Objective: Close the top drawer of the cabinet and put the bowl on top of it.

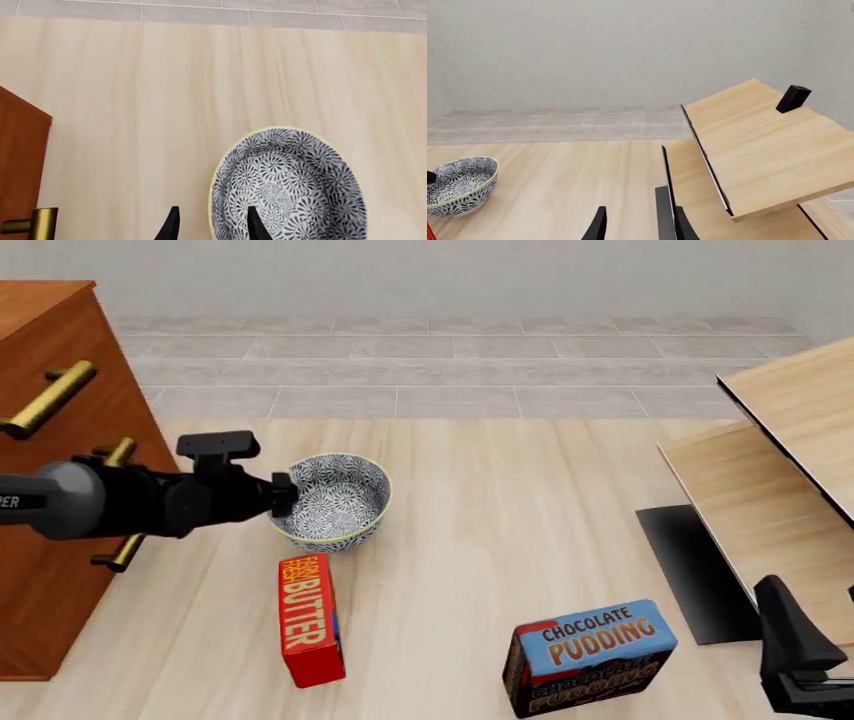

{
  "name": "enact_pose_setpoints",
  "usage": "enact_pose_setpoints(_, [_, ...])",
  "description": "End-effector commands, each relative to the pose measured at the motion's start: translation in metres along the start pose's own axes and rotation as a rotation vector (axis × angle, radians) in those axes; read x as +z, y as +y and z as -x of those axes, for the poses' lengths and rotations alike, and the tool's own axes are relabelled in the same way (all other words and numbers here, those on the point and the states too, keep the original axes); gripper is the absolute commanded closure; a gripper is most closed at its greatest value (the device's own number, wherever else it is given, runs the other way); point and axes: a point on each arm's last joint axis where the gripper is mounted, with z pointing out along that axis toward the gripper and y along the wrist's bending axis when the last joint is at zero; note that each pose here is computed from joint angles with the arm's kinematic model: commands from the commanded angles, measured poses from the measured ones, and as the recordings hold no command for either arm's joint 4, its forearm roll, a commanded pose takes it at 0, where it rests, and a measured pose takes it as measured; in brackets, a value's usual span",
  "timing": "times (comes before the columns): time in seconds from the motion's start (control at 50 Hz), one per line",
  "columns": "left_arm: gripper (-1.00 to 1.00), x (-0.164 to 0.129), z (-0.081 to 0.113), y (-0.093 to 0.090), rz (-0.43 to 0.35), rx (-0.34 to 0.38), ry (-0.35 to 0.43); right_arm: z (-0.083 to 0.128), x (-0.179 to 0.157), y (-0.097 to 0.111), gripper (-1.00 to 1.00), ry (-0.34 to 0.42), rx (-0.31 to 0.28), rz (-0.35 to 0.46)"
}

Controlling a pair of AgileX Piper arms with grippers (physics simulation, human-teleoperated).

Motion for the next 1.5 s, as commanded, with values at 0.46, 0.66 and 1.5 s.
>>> enact_pose_setpoints(0.46, [-1.00,0.016,-0.019,-0.002,-0.004,0.000,0.038,0.000,0.000,0.000,-1.00,-0.001,0.003,-0.002])
enact_pose_setpoints(0.66, [-1.00,0.018,-0.022,-0.004,-0.009,0.001,0.045,0.000,0.000,0.000,-1.00,-0.001,0.002,-0.002])
enact_pose_setpoints(1.5, [1.00,0.003,-0.001,0.011,0.022,-0.120,-0.002,0.001,0.000,-0.001,-1.00,-0.008,0.007,-0.010])
